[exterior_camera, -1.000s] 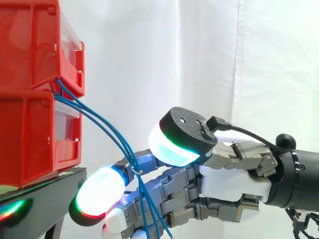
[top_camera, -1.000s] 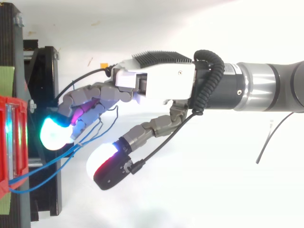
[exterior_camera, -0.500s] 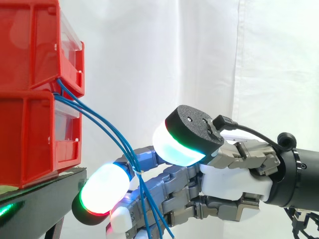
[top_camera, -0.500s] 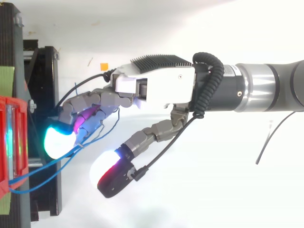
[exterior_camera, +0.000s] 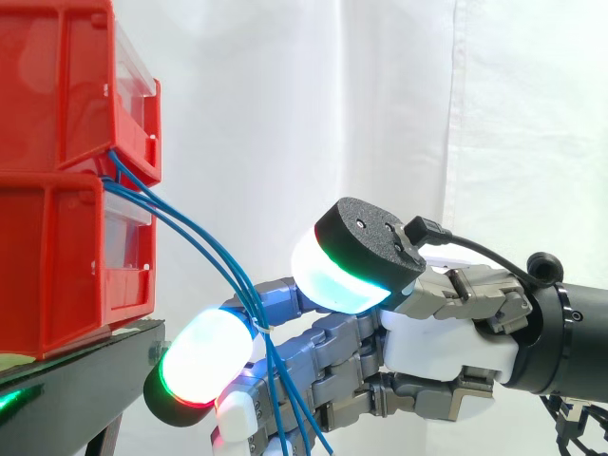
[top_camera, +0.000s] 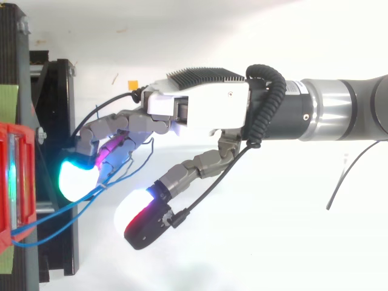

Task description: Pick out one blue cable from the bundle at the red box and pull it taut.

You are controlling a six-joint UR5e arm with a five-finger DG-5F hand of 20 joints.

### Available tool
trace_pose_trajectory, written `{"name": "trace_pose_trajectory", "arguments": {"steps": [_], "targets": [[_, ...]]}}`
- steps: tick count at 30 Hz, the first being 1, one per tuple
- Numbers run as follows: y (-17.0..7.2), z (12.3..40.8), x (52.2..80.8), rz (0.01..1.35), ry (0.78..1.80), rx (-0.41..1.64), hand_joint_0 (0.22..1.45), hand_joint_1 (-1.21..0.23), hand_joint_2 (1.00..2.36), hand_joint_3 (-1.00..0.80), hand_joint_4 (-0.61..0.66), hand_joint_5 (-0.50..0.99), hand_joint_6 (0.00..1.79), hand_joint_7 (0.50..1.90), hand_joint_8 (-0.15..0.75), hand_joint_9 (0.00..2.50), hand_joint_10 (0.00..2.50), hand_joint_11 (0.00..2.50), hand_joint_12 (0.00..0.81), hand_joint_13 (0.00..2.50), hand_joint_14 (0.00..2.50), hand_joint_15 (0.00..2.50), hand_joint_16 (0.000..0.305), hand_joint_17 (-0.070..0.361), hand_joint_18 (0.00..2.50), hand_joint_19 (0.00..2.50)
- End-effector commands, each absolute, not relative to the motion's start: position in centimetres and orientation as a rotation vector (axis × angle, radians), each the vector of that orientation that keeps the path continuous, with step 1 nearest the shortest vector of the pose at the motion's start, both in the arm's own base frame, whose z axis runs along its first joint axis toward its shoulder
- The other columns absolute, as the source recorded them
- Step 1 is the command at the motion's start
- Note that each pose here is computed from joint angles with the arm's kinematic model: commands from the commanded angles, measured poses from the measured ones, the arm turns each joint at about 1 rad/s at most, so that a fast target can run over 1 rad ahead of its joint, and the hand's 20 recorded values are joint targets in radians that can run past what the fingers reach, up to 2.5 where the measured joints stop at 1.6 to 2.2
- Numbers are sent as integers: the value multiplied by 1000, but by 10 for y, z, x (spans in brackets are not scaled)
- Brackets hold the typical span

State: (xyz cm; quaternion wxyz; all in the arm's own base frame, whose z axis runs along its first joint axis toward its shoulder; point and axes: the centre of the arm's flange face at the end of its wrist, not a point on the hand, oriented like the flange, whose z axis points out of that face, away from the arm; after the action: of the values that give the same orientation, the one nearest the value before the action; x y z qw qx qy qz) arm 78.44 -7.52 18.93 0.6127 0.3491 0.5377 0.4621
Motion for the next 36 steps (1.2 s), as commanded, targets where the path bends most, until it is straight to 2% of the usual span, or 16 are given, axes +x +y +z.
{"name": "trace_pose_trajectory", "arguments": {"steps": [1,15,28,35,36], "targets": [[-76,189,784,1066,1241,809,585,-649,1006,-419,291,-121,503,968,318,860,12,277,380,772,15,396,50,113,572,683],[-77,190,785,1077,1227,812,598,-663,1008,-394,241,-113,503,1079,316,858,11,297,384,799,17,417,50,114,585,694],[-74,190,785,1080,1228,812,623,-694,1014,-289,154,-102,504,1259,317,861,12,330,385,812,17,439,51,115,604,711],[-74,190,785,1083,1228,809,623,-656,1016,-216,150,-129,652,1029,319,879,13,361,389,835,17,446,52,117,618,716],[-74,190,785,1084,1228,810,623,-655,1016,-216,149,-130,656,1030,319,882,13,362,390,836,17,446,52,117,619,714]]}}
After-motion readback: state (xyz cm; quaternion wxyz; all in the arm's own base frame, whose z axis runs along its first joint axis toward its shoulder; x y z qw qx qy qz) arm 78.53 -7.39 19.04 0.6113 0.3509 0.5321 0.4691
